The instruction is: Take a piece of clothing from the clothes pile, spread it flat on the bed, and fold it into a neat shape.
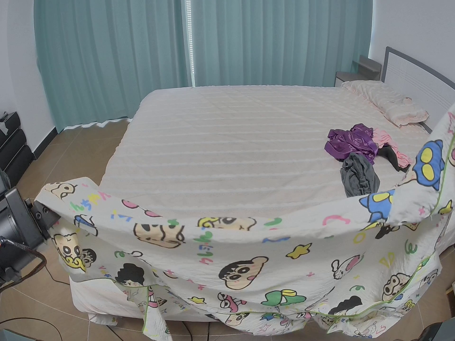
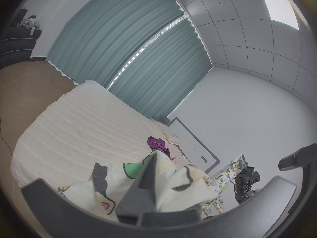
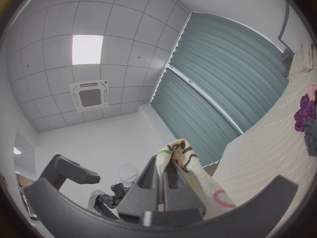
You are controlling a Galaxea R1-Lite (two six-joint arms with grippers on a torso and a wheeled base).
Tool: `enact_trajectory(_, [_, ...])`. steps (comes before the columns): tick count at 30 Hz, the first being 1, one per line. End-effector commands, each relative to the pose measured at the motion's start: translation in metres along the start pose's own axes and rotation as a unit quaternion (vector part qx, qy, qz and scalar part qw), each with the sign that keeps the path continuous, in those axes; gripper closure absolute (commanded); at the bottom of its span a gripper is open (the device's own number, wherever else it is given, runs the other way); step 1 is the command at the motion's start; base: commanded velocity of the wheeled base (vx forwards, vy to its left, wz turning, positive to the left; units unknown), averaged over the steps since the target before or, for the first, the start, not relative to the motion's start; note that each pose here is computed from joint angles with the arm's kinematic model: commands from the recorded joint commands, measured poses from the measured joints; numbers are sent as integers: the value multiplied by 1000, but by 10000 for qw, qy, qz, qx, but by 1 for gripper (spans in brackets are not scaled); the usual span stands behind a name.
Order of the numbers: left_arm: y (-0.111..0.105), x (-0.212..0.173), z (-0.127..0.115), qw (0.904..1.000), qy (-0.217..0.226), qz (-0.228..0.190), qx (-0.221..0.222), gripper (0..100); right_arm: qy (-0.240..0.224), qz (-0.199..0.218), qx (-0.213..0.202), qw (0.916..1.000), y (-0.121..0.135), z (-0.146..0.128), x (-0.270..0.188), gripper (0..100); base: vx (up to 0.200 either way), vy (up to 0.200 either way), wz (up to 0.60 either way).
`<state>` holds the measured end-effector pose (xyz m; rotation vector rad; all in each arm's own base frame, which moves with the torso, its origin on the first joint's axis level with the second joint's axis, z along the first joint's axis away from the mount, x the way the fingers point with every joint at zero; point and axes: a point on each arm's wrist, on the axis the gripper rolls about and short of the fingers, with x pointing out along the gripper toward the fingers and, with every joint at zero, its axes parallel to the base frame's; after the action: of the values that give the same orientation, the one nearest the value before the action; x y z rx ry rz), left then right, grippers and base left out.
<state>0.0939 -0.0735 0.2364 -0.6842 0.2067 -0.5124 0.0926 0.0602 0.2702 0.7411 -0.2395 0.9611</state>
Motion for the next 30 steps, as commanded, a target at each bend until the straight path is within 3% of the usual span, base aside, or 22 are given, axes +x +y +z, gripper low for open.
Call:
enact_trajectory(1, [15, 39, -8, 9970, 304, 711, 78, 100, 362, -828, 27, 9959, -46, -16, 31, 100, 0, 0, 0])
enact_trajectory(2, [15, 39, -8, 9970, 304, 711, 78, 100, 362, -828, 27, 9959, -46, -16, 31, 100, 0, 0, 0])
enact_trajectory(3, [21, 61, -10, 9941, 432, 994, 63, 100, 481, -1169, 50, 9920, -68, -21, 42, 100, 0, 0, 0])
enact_trajectory(5, [24, 76, -8, 9923, 429, 1158, 6, 100, 547, -1405, 61, 9885, -85, -25, 51, 100, 0, 0, 0])
enact_trajectory(9, [30, 102, -8, 9907, 477, 1268, -127, 100, 398, -1687, -95, 9848, -110, -22, 71, 100, 0, 0, 0])
enact_trajectory(13, [40, 130, -7, 9896, 394, 1376, -151, 100, 189, -1876, -231, 9818, -127, -20, 88, 100, 0, 0, 0])
enact_trajectory(23, [70, 177, -13, 9851, 270, 1689, -184, 100, 167, -2381, -402, 9703, -170, -27, 100, 100, 0, 0, 0])
enact_trajectory(30, [81, 195, -8, 9848, 67, 1723, -209, 100, -175, -2512, -540, 9663, -188, -24, 111, 100, 200, 0, 0])
